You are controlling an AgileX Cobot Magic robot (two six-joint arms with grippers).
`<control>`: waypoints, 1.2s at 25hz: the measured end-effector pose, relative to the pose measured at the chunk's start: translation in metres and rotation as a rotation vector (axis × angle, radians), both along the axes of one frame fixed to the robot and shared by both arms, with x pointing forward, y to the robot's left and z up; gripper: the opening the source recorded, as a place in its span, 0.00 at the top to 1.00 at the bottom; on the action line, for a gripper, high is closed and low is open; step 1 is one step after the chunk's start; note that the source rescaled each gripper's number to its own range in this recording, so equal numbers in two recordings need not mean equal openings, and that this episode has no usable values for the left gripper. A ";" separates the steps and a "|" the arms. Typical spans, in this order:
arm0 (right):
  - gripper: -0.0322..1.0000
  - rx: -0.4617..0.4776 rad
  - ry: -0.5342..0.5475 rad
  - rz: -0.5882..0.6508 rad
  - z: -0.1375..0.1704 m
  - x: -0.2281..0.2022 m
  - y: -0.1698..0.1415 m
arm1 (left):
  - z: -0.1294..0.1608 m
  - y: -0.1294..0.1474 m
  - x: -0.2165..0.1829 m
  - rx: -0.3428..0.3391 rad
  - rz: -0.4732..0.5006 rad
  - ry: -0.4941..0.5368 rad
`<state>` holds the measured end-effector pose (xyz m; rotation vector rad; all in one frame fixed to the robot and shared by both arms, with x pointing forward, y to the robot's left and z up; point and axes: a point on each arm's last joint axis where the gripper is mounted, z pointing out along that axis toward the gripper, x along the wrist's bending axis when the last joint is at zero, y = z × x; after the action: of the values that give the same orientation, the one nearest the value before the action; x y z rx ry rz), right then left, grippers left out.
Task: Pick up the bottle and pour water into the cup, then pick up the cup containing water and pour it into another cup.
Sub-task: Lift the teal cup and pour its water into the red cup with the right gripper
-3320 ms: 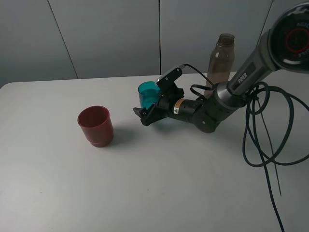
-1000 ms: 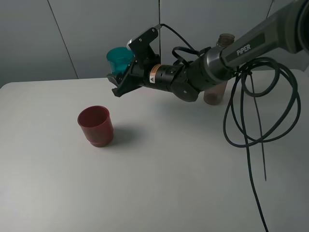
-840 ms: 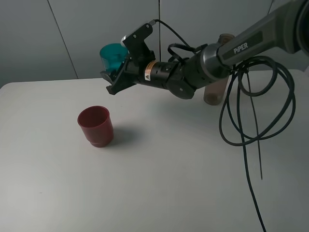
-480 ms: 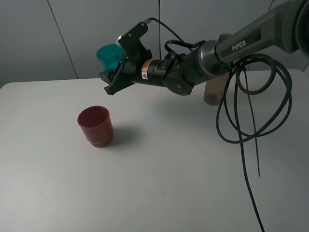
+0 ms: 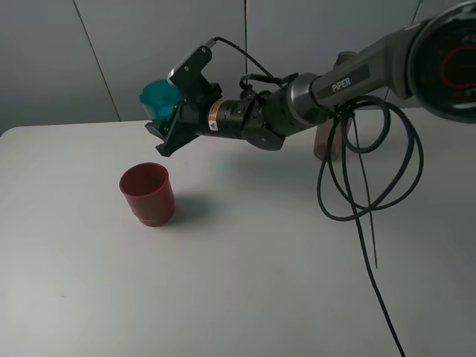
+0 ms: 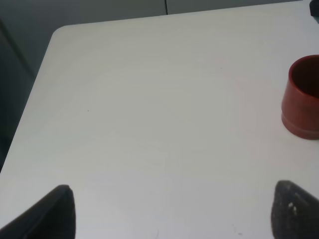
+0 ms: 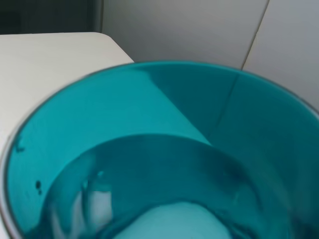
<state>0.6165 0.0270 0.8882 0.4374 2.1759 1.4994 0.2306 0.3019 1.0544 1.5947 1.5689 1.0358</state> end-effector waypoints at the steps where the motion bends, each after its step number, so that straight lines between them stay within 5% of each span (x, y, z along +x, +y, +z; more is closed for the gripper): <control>1: 0.87 -0.005 -0.006 0.007 -0.002 0.001 0.001 | 0.000 0.000 0.000 0.000 0.000 0.000; 8: 0.87 -0.035 -0.056 0.069 -0.010 0.001 0.006 | 0.000 0.000 0.000 0.004 -0.002 0.000; 30: 0.87 -0.268 -0.656 0.293 0.000 -0.005 0.013 | 0.000 0.000 0.000 0.006 -0.003 0.000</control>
<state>0.6115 0.0404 0.8879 -0.4289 1.8988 1.2238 0.2306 0.3019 1.0544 1.6007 1.5648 1.0392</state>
